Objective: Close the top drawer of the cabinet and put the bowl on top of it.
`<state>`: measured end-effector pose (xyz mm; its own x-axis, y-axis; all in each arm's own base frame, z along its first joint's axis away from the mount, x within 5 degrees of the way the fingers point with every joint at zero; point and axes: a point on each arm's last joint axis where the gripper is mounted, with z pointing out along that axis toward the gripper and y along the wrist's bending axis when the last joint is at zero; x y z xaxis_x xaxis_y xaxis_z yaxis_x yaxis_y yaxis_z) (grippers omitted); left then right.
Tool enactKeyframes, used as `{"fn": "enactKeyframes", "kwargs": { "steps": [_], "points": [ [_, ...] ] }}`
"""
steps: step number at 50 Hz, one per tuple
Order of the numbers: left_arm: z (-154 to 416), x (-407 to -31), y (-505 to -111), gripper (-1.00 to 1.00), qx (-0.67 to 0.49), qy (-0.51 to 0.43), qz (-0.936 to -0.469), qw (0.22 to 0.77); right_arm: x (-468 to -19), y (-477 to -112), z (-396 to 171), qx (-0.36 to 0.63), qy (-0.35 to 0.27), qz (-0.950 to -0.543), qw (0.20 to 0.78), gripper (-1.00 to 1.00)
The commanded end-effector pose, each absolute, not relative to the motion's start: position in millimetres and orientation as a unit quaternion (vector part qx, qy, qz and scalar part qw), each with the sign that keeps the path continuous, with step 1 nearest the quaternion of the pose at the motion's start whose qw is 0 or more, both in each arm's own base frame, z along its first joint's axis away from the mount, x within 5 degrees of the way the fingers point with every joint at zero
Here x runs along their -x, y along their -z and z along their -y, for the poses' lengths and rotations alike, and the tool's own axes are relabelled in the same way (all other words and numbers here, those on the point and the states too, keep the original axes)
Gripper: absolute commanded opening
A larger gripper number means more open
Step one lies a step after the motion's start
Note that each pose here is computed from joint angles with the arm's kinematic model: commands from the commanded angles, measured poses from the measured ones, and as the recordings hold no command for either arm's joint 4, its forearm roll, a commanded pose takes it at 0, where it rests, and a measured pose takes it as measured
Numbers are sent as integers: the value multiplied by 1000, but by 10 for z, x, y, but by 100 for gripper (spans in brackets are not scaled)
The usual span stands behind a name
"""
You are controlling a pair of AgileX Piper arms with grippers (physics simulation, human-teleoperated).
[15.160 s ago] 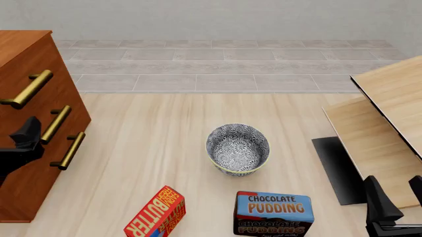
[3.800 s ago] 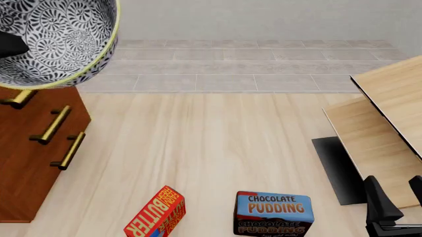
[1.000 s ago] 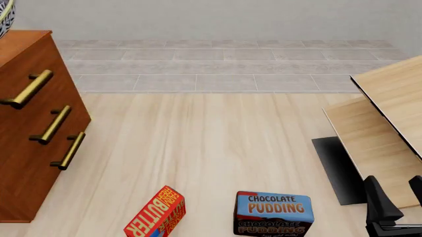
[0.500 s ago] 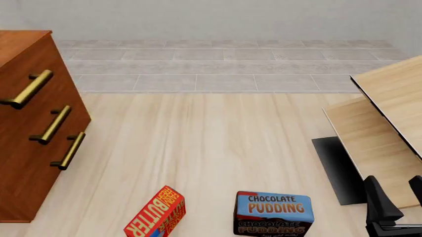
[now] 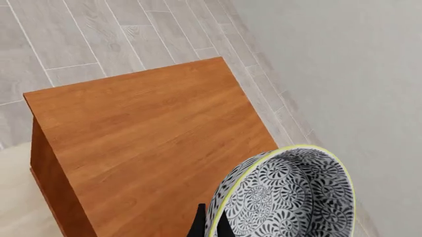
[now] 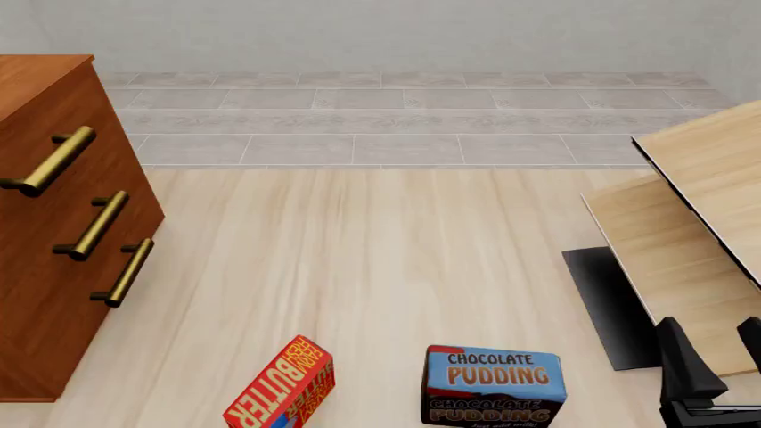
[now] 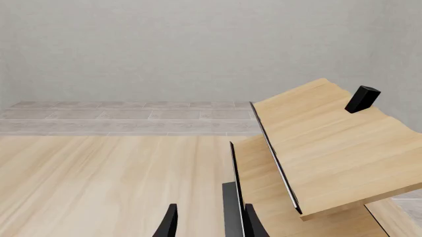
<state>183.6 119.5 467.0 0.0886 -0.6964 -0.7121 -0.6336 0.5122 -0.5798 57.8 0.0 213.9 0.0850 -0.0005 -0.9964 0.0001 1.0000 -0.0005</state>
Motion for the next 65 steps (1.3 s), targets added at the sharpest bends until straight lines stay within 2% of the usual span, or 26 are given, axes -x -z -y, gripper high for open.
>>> {"fn": "enactKeyframes", "kwargs": {
  "steps": [1,2,6,8,11,13,16,18,20,25,28,30,32,36,40,43,50,55,57,60,61,65],
  "points": [
    [-1312,-1889,-4762,-100,502,21,-667,549,-573,-2140,0,0,0,-676,737,100],
    [-1338,-1897,-4606,-100,503,17,-668,548,-572,-2140,0,0,0,-676,737,100],
    [-1386,-1923,-4735,-100,507,14,-667,545,-573,-2140,0,0,0,-676,737,100],
    [-1415,-1937,-4537,-100,511,13,-666,543,-573,-2140,0,0,0,-676,737,100],
    [-1466,-1956,-4672,-100,516,10,-663,543,-573,-2140,0,0,0,-676,737,100],
    [-1499,-1969,-4504,-100,518,7,-662,541,-573,-2140,0,0,0,-676,737,100],
    [-1520,-1980,-4453,-100,519,5,-663,539,-573,-2140,0,0,0,-676,737,100],
    [-1543,-1996,-4615,-100,522,5,-662,538,-573,-2140,0,0,0,-676,737,100],
    [-1572,-2010,-4510,-100,522,2,-664,535,-573,-2140,0,0,0,-676,737,100],
    [-1595,-2033,-4538,-100,522,-1,-668,531,-573,-2140,0,0,0,-676,737,100],
    [-1583,-2035,-4352,-100,520,-1,-671,528,-573,-2140,0,0,0,-676,737,100],
    [-1585,-2045,-4446,-100,519,-1,-673,527,-573,-2140,0,0,0,-676,737,100],
    [-1584,-2051,-4278,-100,519,-1,-675,525,-573,-2140,0,0,0,-676,737,100],
    [-1587,-2072,-4405,-100,517,-2,-679,522,-573,-2140,0,0,0,-676,737,100],
    [-1578,-2072,-4224,-100,516,-1,-680,520,-573,-2140,0,0,0,-676,737,100],
    [-1587,-2086,-4305,-100,515,-2,-683,518,-573,-2140,0,0,0,-676,737,100],
    [-1625,-2109,-4149,-100,515,-6,-685,515,-573,-2140,0,0,0,-676,737,100],
    [-1664,-2129,-4284,-100,517,-8,-684,515,-573,-2140,0,0,0,-676,737,100],
    [-1683,-2129,-4126,-100,519,-10,-682,515,-573,-2140,0,0,0,-676,737,100],
    [-1688,-2135,-4267,-100,519,-10,-682,515,-573,-2140,0,0,0,-676,737,100],
    [-1689,-2133,-4131,-100,519,-10,-682,514,-573,-2140,0,0,0,-676,737,100],
    [-1690,-2139,-4090,-100,518,-11,-685,512,-573,-2140,0,0,0,-676,737,100]
  ]
}}
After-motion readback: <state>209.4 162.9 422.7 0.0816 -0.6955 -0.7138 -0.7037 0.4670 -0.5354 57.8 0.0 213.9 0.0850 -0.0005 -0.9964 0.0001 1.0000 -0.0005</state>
